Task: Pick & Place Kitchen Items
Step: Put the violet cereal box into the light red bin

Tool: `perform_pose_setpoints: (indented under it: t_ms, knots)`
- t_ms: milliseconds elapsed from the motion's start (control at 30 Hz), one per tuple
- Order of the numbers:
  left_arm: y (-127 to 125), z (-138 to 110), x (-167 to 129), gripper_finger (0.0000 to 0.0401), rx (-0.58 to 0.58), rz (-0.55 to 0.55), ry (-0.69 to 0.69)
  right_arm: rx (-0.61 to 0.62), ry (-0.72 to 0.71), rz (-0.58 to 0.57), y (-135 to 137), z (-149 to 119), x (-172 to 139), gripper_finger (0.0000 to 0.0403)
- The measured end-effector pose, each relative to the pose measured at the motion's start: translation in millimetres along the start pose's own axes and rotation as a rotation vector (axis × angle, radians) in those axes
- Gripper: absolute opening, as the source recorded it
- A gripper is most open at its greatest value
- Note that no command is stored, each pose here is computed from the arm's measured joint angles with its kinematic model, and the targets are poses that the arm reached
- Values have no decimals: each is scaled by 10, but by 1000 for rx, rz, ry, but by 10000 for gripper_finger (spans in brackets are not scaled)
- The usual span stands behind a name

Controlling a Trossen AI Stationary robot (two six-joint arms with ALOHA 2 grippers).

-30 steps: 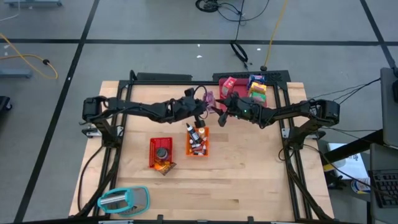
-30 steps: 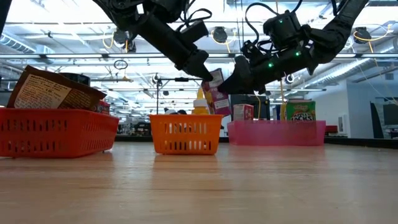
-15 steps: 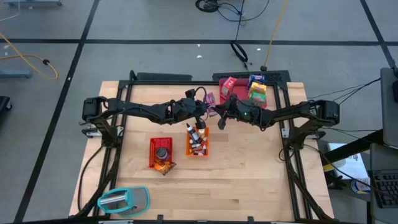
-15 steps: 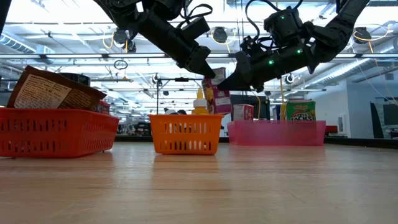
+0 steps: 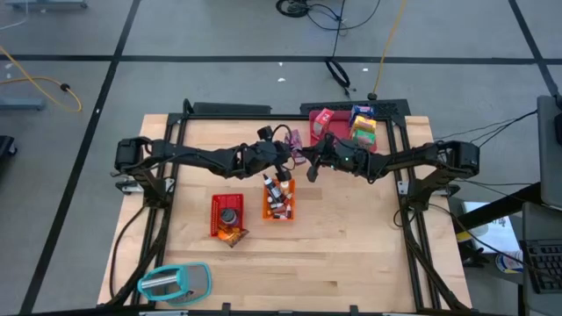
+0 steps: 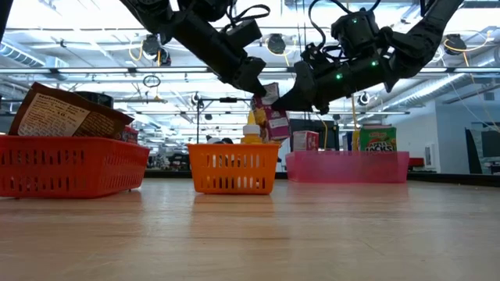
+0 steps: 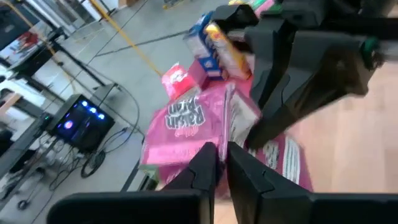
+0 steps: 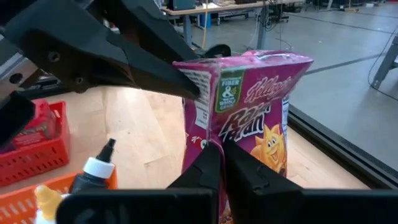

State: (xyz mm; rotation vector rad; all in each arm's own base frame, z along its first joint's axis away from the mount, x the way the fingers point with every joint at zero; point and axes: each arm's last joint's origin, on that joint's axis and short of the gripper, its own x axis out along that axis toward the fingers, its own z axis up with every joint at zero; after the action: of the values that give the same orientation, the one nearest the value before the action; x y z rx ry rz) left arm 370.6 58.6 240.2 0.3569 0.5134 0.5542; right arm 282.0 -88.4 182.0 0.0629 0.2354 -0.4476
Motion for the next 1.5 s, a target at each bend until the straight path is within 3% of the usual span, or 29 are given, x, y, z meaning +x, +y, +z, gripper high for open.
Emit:
perform_pose_setpoints:
  t_ms: [300, 567, 767, 1000, 1500]
  knots:
    - [194, 90, -275, 85, 17, 75, 53, 9, 47, -33, -91, -46, 6, 1]
    - [315, 77, -480, 86, -27, 64, 125, -5, 2, -36, -105, 139, -141, 1]
    - [308, -12, -539, 86, -31, 46, 210, -36, 28, -125, -140, 326, -435, 1]
    - [229, 21, -579, 86, -25, 24, 190, -72, 45, -237, -136, 419, -761, 1]
    - [101, 114, -653, 86, -33, -7, 120, 74, -253, -454, -343, -256, -1136, 0]
